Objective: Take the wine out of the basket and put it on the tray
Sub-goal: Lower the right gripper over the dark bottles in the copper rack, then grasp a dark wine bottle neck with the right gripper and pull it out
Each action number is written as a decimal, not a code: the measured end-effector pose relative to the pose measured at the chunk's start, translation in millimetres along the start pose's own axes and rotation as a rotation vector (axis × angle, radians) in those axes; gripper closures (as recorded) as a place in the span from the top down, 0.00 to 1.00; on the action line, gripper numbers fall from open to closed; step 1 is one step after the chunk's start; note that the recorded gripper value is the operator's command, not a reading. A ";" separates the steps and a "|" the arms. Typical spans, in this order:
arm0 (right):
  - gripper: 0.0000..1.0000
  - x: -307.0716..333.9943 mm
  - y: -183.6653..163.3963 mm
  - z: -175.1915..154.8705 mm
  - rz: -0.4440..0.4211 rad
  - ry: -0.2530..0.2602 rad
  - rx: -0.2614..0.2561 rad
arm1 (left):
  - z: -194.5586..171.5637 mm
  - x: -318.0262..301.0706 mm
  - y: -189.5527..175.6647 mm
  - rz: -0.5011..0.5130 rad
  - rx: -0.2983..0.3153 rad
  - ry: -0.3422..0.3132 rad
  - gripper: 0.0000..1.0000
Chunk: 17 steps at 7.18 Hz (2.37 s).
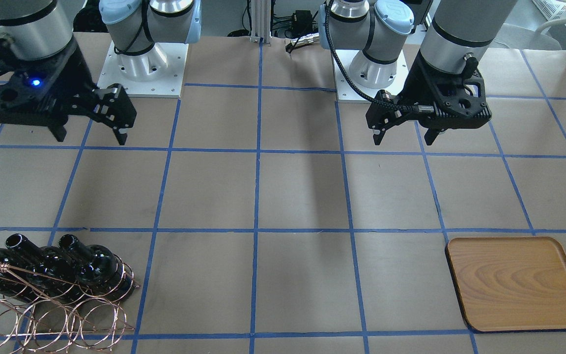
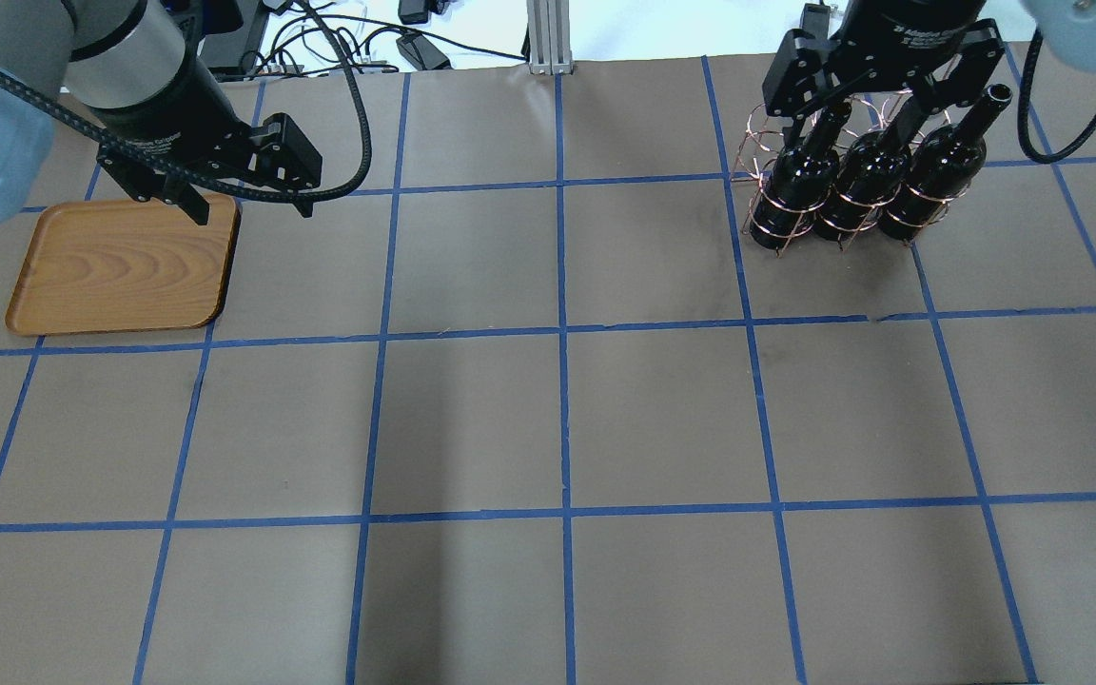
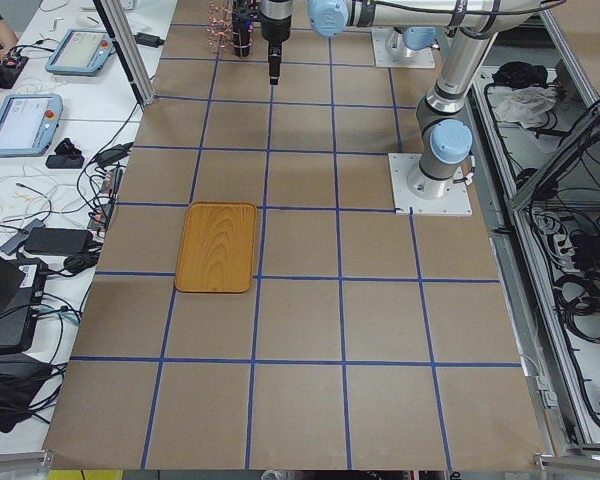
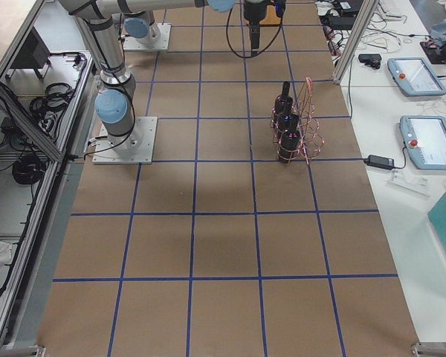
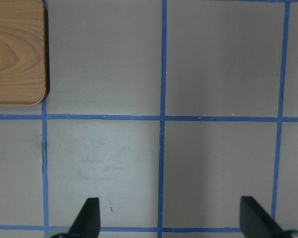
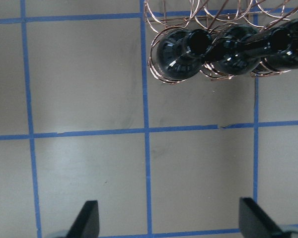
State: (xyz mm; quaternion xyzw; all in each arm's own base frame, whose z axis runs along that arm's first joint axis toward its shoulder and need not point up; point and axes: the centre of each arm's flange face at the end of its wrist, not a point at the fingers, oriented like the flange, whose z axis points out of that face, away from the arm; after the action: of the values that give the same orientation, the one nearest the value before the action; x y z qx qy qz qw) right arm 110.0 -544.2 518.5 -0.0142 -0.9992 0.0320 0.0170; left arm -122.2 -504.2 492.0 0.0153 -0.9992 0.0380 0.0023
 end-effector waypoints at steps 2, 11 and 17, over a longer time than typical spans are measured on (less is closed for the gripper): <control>1.00 51.9 -38.6 27.0 -0.025 0.006 -0.006 | 0.1 0.0 0.0 0.001 0.000 0.000 1.00; 0.35 95.4 -112.5 127.7 -0.074 0.004 0.008 | 0.8 -0.3 -0.7 0.001 0.000 0.002 1.00; 0.00 113.0 -112.6 98.1 -0.039 0.007 0.039 | 0.6 -0.8 -1.0 0.000 0.001 0.002 1.00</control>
State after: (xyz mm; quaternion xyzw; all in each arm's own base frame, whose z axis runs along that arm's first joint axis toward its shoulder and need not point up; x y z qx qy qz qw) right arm -9.3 -659.4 431.7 0.0057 -0.9985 0.0510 0.0215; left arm -121.4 -505.2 491.4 0.0151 -0.9991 0.0387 0.0032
